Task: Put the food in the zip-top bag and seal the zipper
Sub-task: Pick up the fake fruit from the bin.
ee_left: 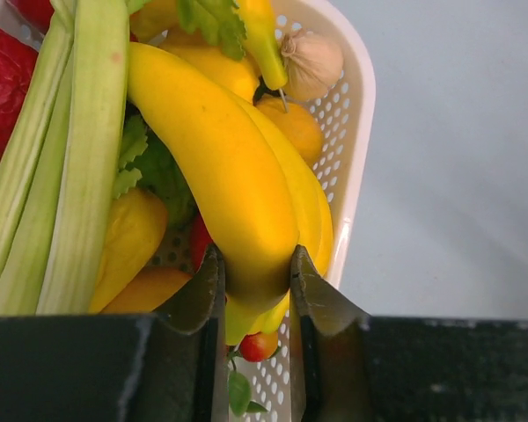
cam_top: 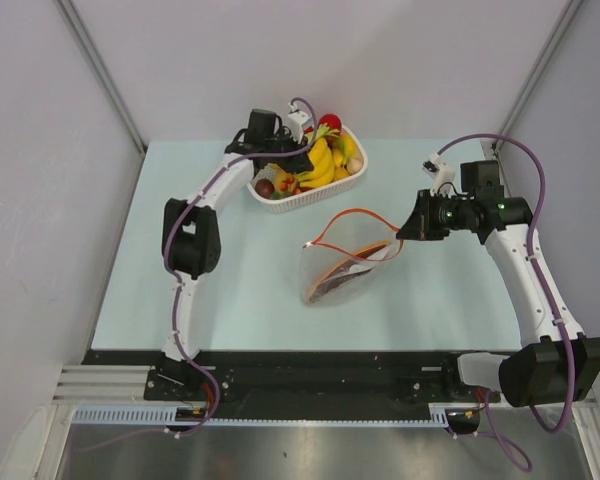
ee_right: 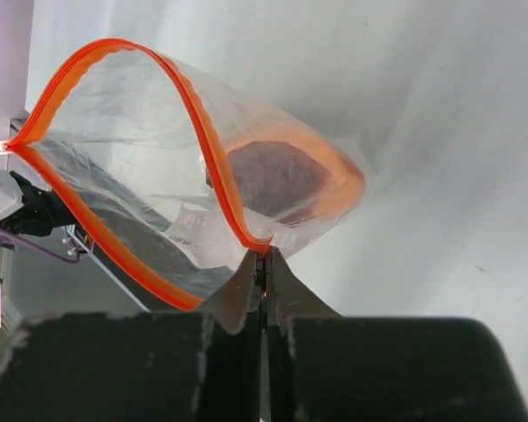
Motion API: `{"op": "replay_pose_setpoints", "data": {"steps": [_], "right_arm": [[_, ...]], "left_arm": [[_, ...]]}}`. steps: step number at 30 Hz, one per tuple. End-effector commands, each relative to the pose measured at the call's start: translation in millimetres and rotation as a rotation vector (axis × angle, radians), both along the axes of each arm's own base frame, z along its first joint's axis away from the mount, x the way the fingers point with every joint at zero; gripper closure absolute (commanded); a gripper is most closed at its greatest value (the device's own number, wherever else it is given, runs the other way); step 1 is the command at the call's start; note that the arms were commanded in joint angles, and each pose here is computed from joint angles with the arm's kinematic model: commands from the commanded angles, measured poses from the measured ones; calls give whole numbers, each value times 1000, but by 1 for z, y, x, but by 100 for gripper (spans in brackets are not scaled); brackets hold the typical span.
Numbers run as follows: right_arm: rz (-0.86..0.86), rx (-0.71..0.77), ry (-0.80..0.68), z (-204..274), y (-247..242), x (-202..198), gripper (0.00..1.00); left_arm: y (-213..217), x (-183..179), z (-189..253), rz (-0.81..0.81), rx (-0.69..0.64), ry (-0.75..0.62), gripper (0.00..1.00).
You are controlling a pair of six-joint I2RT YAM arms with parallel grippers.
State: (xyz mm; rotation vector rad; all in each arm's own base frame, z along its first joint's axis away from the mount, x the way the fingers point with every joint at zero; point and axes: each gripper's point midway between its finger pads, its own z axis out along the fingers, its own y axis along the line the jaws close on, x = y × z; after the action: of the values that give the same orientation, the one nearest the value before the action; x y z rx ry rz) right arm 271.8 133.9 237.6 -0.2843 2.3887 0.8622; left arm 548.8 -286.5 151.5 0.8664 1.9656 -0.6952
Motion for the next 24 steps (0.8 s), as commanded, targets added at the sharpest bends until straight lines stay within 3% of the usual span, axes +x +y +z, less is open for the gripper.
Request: {"op": "replay_pose_setpoints", "data": {"steps": [1, 6, 15, 19, 24], "right_arm": [[16, 8, -79, 22, 2, 3, 100], [14, 13, -74, 22, 3, 3, 100], [12, 33, -79, 25, 6, 6, 100], [20, 61, -84, 28, 11, 8, 100], [33, 109, -79, 34, 20, 9, 100]], "left_arm": [[-7, -20, 83, -71, -123, -86, 87], [-15, -33, 118, -128, -241, -59, 99], [-18, -79, 188, -261, -363, -104, 100], [-8, -136, 245, -393, -391, -203, 100], [4, -210, 264, -589, -369, -273, 100]]}}
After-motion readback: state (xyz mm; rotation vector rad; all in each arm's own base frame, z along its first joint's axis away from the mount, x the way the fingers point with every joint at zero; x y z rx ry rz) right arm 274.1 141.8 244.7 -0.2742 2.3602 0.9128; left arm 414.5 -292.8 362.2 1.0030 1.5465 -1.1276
